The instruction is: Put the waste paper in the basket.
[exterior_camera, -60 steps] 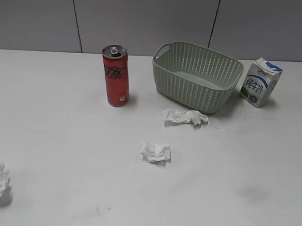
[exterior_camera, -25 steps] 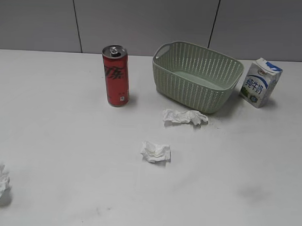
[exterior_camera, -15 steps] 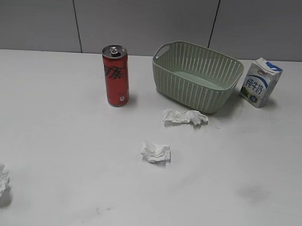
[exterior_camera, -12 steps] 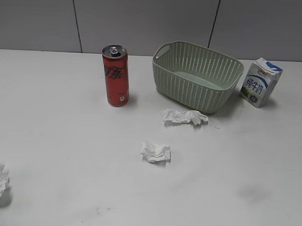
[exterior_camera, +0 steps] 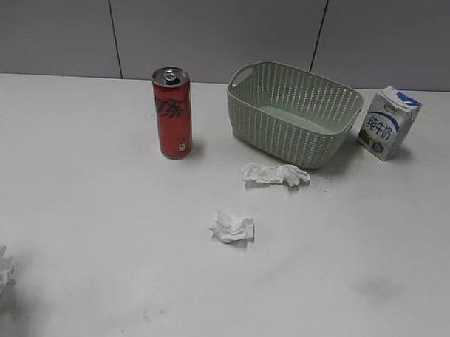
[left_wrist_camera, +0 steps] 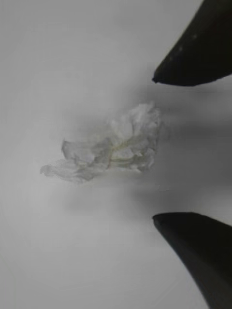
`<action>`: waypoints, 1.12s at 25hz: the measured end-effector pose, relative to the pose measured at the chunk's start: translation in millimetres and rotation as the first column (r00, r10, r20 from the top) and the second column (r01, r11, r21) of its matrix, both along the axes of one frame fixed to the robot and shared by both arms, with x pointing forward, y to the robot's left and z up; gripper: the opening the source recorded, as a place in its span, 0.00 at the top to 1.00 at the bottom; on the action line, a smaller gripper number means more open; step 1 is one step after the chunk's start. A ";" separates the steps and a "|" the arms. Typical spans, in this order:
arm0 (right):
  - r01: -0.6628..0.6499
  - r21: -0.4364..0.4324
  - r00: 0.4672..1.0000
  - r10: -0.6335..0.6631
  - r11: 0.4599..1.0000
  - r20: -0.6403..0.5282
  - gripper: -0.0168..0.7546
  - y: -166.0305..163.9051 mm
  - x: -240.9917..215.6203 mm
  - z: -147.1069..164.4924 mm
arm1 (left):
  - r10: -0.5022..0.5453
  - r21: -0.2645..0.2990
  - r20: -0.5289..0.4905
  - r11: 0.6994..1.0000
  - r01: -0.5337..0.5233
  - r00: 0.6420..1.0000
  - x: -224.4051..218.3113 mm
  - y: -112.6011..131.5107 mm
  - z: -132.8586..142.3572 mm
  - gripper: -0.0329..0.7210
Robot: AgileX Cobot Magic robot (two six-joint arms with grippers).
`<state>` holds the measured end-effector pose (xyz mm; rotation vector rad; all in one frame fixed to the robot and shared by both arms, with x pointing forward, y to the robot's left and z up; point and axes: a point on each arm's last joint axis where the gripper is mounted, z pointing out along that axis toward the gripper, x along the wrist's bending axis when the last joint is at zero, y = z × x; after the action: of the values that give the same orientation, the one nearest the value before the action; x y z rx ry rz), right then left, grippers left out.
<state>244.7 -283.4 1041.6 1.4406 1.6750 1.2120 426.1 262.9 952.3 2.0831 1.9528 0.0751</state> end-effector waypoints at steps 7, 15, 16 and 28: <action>0.000 0.000 1.000 0.000 1.000 0.000 0.22 0.0 0.0 0.0 | -0.012 0.049 -0.111 0.999 0.018 0.994 24.8 -3.2 -42.8 0.17; 0.000 0.000 1.000 0.000 1.000 0.000 0.22 0.0 0.0 0.0 | -0.006 0.057 -0.119 0.998 0.013 0.993 32.3 -3.6 -54.3 0.20; 0.000 0.000 1.000 0.000 1.000 0.000 0.22 0.0 0.0 0.0 | -0.005 0.057 -0.119 0.998 0.012 0.993 32.4 -3.6 -54.3 0.22; 0.001 0.000 1.000 -0.001 1.000 0.000 0.22 -0.1 0.0 0.0 | -0.005 0.049 -0.059 0.999 0.008 0.998 46.6 -6.2 -45.3 0.93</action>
<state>244.7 -283.5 1041.6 1.4410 1.6745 1.2114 472.7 256.7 906.9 2.1453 1.9974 0.0619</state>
